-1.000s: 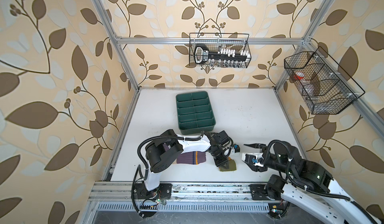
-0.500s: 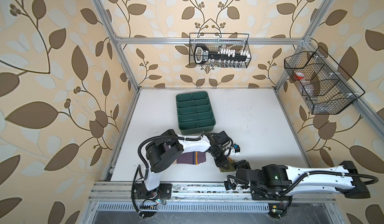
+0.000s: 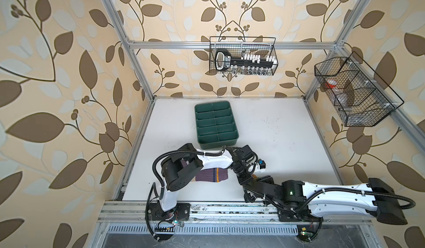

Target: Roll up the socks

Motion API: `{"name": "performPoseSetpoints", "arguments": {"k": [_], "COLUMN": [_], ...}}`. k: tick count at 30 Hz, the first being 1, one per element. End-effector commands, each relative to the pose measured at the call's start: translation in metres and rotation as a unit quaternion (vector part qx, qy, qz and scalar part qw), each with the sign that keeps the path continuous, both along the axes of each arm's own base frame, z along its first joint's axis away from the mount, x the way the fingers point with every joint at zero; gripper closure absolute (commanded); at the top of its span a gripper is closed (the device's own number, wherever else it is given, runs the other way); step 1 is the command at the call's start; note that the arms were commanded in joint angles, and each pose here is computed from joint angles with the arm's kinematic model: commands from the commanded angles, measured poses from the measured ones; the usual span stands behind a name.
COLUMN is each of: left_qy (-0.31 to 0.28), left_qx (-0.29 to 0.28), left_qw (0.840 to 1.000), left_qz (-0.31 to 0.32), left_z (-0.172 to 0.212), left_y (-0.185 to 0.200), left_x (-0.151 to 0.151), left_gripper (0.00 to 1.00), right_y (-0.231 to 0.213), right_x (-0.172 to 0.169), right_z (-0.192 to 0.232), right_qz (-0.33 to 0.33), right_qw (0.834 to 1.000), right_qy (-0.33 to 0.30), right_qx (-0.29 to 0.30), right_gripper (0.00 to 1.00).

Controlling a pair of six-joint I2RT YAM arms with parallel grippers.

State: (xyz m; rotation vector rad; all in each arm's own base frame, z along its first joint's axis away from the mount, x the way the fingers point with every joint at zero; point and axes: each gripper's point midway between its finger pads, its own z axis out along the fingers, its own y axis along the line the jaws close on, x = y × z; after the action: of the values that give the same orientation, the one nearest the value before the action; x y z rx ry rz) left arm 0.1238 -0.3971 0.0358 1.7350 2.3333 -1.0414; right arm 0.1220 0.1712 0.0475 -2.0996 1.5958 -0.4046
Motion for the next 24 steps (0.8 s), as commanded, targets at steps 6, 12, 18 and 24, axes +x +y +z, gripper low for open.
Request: {"name": "performPoseSetpoints", "arguments": {"k": [6,12,18,24], "left_qy": [0.045,0.039,0.030,-0.001], "left_qx": [0.179,0.169,0.147,0.102], "left_qw": [0.983,0.985,0.989,0.995], "left_qz": [0.006,0.008,0.007,0.010], "left_z": [-0.076,-0.073,-0.063,-0.038], "left_y": [0.071,0.066,0.059,0.047], "left_x": [-0.028,-0.025,-0.022,-0.014], "left_gripper": [0.91,0.90,0.89,0.70], "right_y": [0.006,0.013,0.016,0.015], "right_x": [0.006,0.001,-0.007,-0.018], "right_z": [-0.018,-0.030,-0.040,-0.048], "right_qz": [0.002,0.006,0.007,0.012], "right_qw": [1.000,0.998,0.996,0.991], "right_qy": [0.030,0.059,0.090,0.133], "right_qx": [-0.004,0.000,0.003,-0.001], "right_gripper": [0.37,0.48,0.68,0.92]}}
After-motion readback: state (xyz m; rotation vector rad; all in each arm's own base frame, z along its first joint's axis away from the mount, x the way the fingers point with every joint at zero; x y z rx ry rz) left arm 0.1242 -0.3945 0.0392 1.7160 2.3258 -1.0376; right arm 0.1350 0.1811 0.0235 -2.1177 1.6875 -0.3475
